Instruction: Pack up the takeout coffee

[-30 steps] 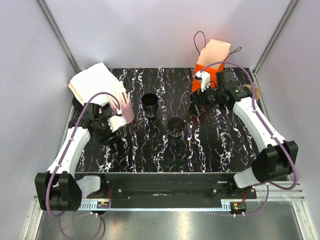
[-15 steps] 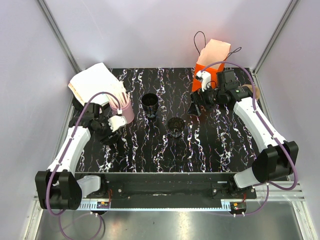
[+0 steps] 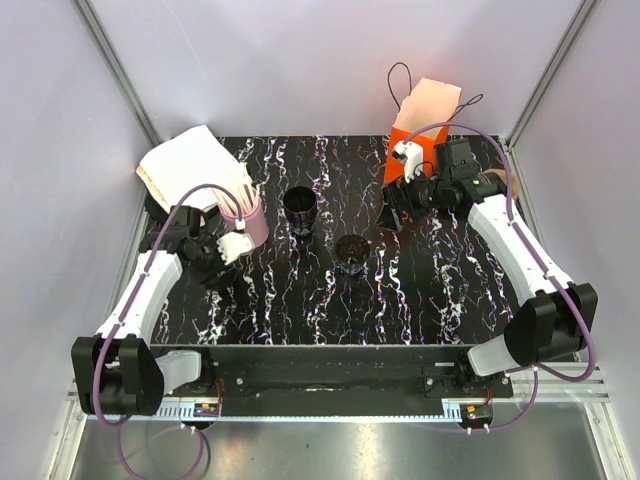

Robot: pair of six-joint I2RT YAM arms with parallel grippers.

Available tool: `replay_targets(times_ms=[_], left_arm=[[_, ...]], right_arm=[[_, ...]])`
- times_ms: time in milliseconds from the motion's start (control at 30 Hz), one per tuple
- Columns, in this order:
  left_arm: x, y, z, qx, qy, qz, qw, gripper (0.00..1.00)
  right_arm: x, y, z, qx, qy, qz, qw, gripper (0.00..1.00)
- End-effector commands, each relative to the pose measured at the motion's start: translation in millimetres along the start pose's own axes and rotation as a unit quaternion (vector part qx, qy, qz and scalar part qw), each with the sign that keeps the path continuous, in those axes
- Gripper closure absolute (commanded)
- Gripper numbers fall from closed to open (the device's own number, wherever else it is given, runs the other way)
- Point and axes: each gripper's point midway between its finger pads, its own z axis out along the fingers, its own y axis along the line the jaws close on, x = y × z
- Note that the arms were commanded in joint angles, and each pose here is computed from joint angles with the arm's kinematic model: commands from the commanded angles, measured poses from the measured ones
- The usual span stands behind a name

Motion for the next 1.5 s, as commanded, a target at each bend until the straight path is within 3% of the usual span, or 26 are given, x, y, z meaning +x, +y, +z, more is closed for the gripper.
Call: replay_targets(times_ms=[0,300,833,1133,1467], left_arm=[[-1,-4,3,0.010,-0.004,0.004,1.000,0.65],[-4,-1,-3,0.007,-0.008,0.002,1.000,0.78],[-43,2,-51,-0.001,-0.070,0.003,0.998,0.83],[-98,-14,-106,0.060,-0.161,0.001,0.985,0.88],[-191,-72,-138,0.206,-0.239,0.043,0.948,0.88]], right_arm=[[-14,4,-15,0.006,-0.026,-0.022,0.999,0.01],[-15,4,-18,0.010,-0.030,-0.024,0.999,0.01],[-26,14,-32,0.004,-0.046,-0.042,0.998,0.01],[-49,34,-57,-0.018,-0.082,-0.112,0.990,0.00],[-89,81,-91,-0.097,-0.131,-0.271,0.949,0.00]])
